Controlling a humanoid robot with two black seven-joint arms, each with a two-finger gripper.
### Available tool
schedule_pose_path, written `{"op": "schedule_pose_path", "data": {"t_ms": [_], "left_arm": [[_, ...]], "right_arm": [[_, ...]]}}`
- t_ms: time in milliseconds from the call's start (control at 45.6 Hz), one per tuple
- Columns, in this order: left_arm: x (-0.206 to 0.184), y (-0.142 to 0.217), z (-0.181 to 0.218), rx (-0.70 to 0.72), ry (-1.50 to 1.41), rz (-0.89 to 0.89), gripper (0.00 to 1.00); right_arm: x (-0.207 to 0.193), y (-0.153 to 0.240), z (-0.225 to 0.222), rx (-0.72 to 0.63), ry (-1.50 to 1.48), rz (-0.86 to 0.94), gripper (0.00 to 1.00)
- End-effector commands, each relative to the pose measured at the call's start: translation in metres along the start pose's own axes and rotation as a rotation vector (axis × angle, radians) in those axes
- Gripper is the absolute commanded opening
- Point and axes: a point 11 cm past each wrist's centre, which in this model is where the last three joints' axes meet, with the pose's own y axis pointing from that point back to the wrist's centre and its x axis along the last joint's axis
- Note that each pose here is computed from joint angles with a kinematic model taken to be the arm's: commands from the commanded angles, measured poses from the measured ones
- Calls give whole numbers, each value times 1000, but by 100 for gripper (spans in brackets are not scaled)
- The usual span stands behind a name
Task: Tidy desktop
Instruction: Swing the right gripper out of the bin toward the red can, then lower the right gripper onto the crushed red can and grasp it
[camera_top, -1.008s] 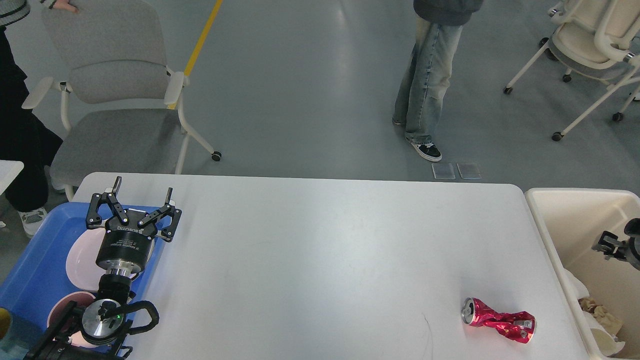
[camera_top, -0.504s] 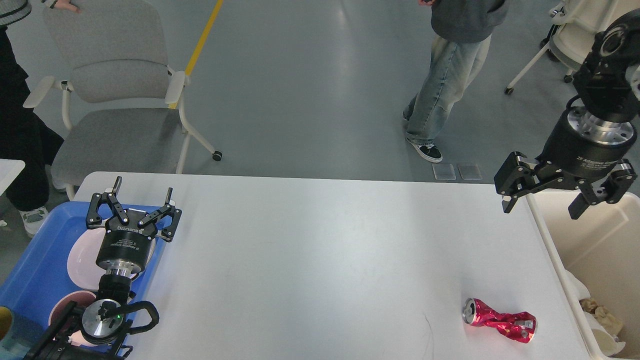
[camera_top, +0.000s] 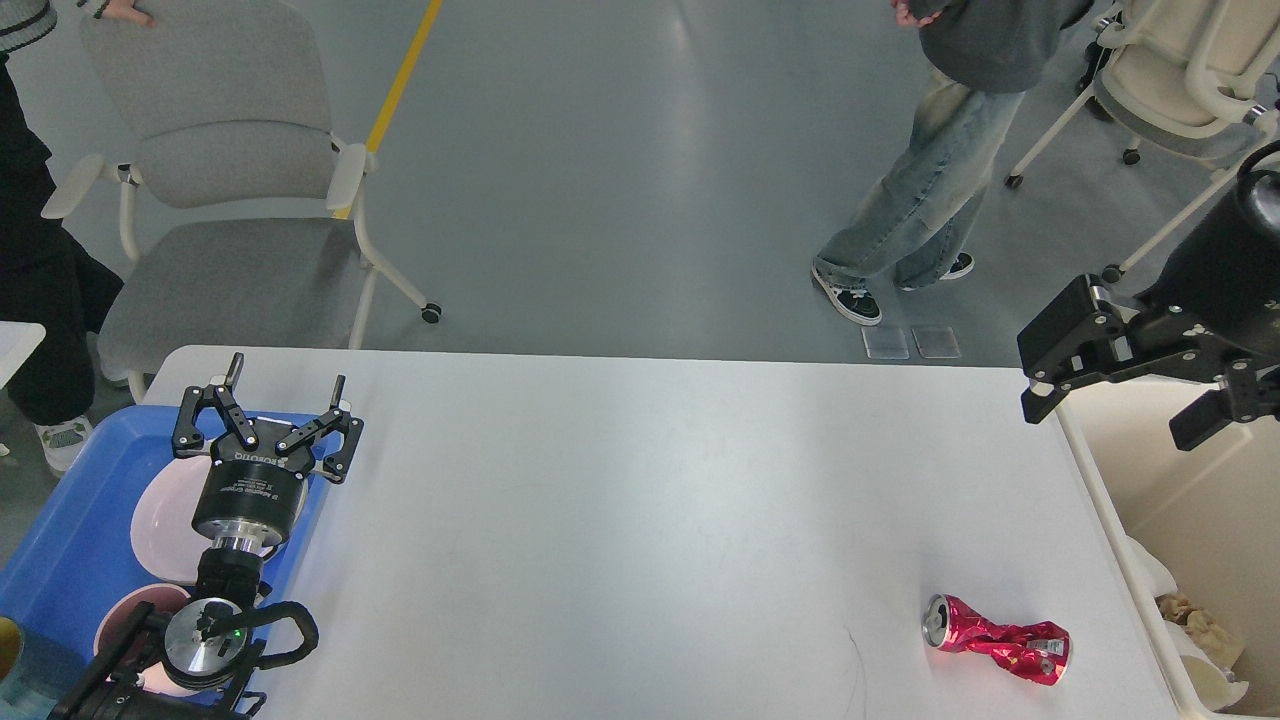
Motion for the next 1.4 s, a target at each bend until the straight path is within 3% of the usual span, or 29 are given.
{"op": "schedule_pose_path", "data": {"t_ms": [0, 241, 350, 394, 679, 767, 1051, 1161, 1380], "left_arm": [[0, 0, 0, 0, 1, 0, 96], [0, 0, 0, 0, -1, 0, 96], [0, 0, 0, 0, -1, 0, 96], [0, 0, 0, 0, -1, 0, 96], [0, 0, 0, 0, -1, 0, 96], [0, 0, 0, 0, -1, 0, 96], [0, 0, 0, 0, -1, 0, 96], [0, 0, 0, 0, -1, 0, 96], [0, 0, 0, 0, -1, 0, 96]], "right_arm": [[0, -12, 7, -3, -17, -32, 100], [-12, -112, 45, 55, -192, -201, 100], [-4, -158, 66, 93, -366, -129, 100], [-4, -175, 71, 101, -453, -101, 94], [-6, -248, 96, 59, -1025, 132, 86], [-9, -263, 87, 55, -1077, 158, 92], [-30, -289, 85, 24, -1161, 114, 87], [-32, -303, 97, -23, -1176, 158, 100], [-47, -331, 87, -53, -1203, 158, 100]]}}
